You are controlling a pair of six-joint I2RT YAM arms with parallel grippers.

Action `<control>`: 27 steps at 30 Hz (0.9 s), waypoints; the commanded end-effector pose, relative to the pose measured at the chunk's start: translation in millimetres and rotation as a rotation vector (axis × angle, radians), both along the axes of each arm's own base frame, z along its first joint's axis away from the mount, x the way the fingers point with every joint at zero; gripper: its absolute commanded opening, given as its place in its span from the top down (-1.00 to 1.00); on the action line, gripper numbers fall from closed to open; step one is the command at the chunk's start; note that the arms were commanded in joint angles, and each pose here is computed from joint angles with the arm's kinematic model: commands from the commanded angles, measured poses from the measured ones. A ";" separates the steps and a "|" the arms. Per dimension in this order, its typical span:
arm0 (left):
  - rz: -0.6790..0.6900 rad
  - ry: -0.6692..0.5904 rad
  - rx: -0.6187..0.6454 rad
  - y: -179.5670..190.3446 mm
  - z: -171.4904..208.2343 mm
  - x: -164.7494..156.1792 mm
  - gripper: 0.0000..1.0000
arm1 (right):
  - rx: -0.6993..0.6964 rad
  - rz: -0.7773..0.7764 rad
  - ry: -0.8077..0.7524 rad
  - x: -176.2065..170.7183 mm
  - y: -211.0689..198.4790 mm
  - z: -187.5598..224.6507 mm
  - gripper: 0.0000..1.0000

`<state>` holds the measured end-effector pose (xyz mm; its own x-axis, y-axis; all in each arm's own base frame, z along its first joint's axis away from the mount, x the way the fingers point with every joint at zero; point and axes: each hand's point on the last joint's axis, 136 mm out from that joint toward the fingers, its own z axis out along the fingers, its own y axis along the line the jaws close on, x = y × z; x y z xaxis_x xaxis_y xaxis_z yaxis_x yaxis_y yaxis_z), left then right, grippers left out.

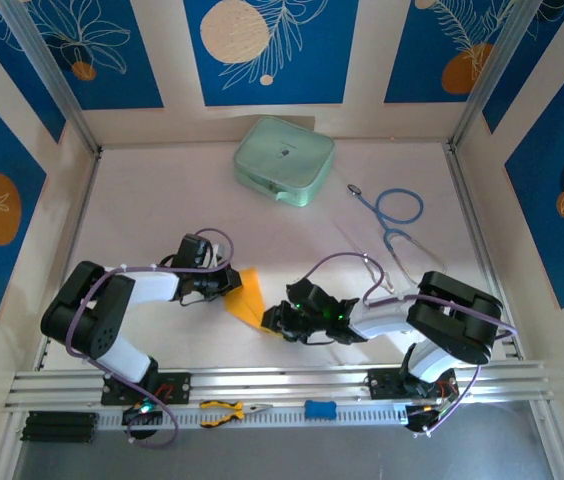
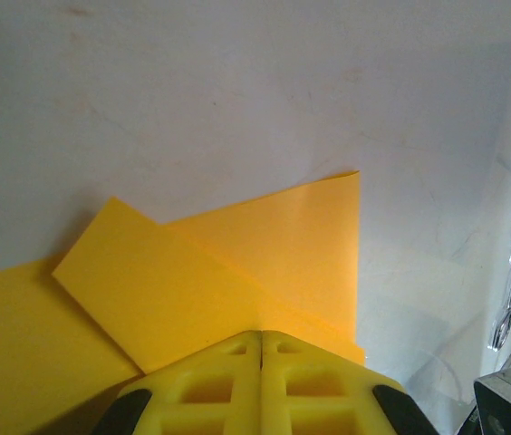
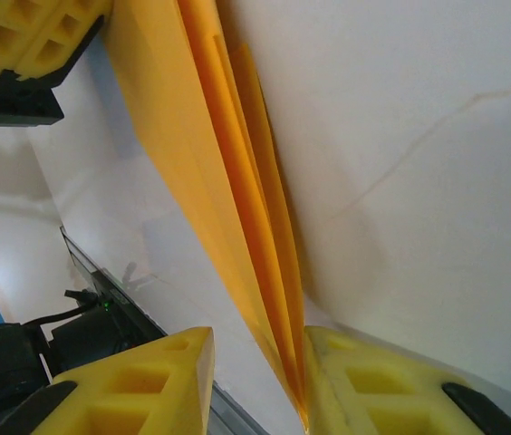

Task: Fold a paper plane with a square sheet of paper (pick it up from the middle)
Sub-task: Turn over the paper at the bottom-center of the table.

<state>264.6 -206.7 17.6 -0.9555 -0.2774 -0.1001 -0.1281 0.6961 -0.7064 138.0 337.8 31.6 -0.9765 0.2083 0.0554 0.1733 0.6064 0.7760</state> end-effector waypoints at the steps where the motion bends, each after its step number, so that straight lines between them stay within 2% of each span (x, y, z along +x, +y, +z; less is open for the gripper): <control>1: 0.024 0.049 0.016 7.0 -7.9 -7.0 0.97 | 0.031 0.024 -0.032 4.8 7.4 4.4 0.35; 9: 0.026 0.049 0.018 7.8 -8.1 -7.8 0.97 | 0.060 0.008 -0.092 16.7 12.6 4.2 0.36; 18: 0.024 0.042 0.004 6.2 -1.9 -7.4 0.96 | 0.044 0.008 -0.131 23.4 12.1 0.3 0.61; 24: -0.002 -0.009 -0.049 -3.0 38.5 -1.0 0.64 | 0.044 0.024 -0.167 23.0 8.7 6.2 0.77; 27: -0.010 -0.062 -0.037 -1.0 65.4 1.9 0.28 | 0.027 0.038 -0.201 23.0 3.3 14.3 0.79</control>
